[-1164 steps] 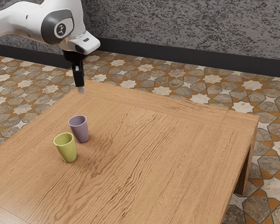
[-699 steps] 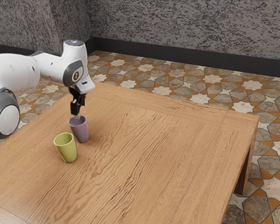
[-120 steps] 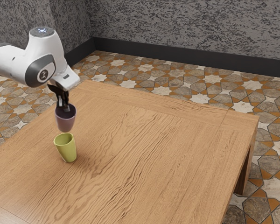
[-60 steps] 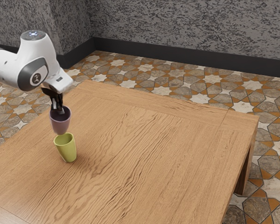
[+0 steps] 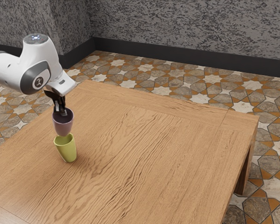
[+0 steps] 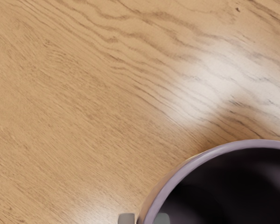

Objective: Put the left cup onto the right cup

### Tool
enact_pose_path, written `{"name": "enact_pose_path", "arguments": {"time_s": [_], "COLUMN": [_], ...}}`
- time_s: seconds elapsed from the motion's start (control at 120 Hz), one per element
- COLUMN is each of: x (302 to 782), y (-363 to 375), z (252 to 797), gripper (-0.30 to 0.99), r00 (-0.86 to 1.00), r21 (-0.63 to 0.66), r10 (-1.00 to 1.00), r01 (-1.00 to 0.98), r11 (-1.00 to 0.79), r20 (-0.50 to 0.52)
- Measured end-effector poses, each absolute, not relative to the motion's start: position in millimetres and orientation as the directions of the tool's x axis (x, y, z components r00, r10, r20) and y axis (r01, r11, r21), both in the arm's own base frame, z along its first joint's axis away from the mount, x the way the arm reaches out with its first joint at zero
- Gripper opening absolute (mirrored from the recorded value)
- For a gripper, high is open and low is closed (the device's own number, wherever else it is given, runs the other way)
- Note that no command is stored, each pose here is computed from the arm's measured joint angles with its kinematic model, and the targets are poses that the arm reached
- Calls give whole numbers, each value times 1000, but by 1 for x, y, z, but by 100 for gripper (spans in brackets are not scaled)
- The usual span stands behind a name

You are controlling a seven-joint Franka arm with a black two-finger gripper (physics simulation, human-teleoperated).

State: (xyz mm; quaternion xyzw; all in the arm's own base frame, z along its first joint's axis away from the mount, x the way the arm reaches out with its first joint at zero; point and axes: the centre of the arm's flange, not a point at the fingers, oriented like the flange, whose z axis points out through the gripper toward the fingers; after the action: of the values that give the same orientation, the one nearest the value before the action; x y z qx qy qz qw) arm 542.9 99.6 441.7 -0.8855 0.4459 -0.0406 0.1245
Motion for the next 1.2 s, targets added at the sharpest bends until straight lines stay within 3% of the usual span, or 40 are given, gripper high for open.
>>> {"name": "enact_pose_path", "arguments": {"time_s": [1.2], "x": [537], "y": [89], "z": [411], "gripper": [-9], "r00": [617], "r21": [-206], "r10": [-786], "r01": [-774], "r11": [-598], "r20": [-38]}}
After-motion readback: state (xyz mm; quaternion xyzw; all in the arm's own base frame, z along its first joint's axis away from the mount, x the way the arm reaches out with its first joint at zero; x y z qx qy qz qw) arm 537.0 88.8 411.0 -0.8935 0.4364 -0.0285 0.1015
